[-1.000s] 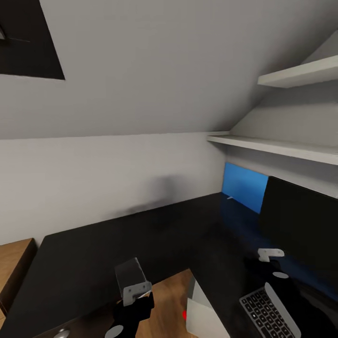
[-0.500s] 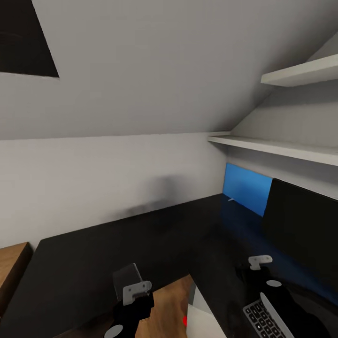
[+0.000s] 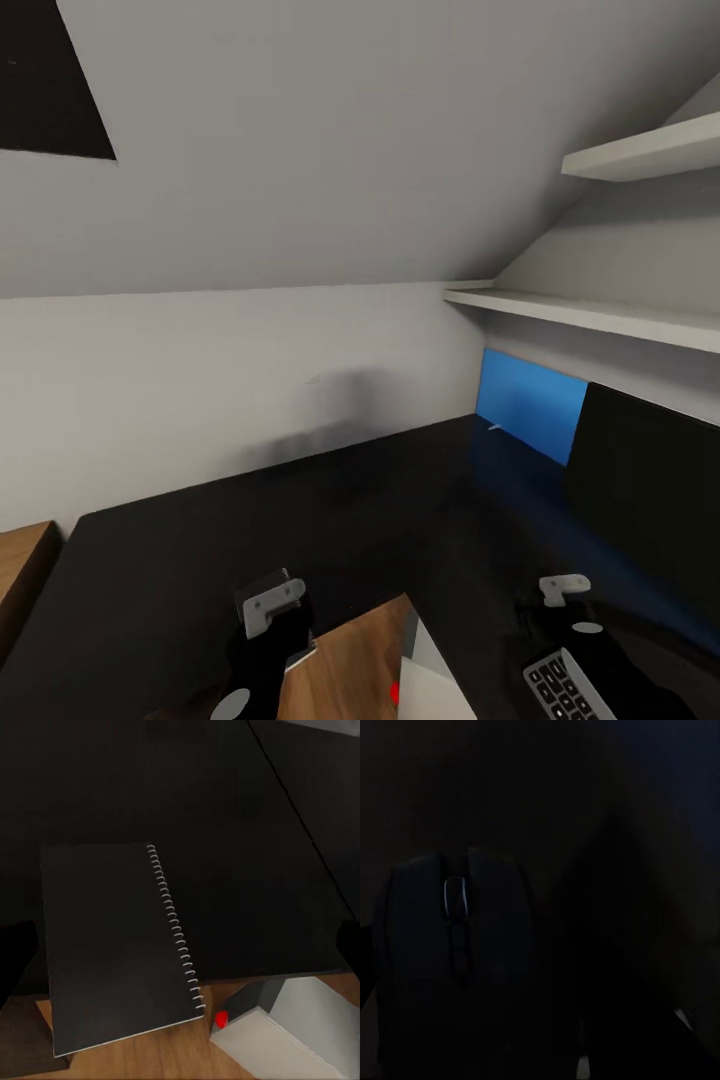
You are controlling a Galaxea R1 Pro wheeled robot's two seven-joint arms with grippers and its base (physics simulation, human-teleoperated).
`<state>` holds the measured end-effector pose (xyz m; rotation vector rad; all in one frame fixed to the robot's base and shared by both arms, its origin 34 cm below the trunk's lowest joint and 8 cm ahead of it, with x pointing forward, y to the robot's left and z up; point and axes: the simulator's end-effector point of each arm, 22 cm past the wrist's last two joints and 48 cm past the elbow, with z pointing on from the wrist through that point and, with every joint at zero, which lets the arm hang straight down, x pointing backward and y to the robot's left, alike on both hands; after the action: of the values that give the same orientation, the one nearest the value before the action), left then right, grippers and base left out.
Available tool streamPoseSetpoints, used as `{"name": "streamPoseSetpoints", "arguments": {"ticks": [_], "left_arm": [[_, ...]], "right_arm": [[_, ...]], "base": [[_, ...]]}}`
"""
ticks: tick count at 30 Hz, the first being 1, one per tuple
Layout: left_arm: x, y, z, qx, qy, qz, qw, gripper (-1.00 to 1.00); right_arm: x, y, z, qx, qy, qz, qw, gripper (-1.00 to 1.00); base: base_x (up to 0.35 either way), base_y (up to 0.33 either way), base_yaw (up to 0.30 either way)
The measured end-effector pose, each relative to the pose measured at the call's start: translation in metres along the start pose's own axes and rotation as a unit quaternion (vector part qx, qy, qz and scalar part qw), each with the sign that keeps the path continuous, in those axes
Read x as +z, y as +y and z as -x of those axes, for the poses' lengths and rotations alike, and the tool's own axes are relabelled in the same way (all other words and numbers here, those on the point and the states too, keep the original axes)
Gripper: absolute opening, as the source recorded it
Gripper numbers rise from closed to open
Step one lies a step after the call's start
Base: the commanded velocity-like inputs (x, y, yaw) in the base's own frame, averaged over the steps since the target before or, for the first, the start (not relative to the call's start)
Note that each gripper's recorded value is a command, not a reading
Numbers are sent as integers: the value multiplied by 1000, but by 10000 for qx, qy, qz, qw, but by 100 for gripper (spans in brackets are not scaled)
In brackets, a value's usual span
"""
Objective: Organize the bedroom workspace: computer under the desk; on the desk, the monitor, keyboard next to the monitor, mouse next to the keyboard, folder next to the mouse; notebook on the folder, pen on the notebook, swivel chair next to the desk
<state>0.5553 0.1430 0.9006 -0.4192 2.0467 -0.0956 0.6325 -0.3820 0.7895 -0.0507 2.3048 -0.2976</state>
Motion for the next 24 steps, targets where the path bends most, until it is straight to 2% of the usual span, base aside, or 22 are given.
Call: {"name": "streamPoseSetpoints", "arguments": {"ticks": [13, 20, 24], "left_arm": [[6, 1, -10, 13, -5, -20, 10000, 100], [8, 10, -9, 86, -34, 34, 10000, 100], [8, 10, -9, 88, -32, 31, 10000, 100]], "right_arm": [[12, 3, -14, 12, 58, -12, 10000, -100], [12, 3, -14, 8, 61, -10, 10000, -100], [12, 4, -15, 7, 71, -8, 10000, -100]], "base": [[1, 0, 0], [187, 0, 0], [46, 0, 0]]}}
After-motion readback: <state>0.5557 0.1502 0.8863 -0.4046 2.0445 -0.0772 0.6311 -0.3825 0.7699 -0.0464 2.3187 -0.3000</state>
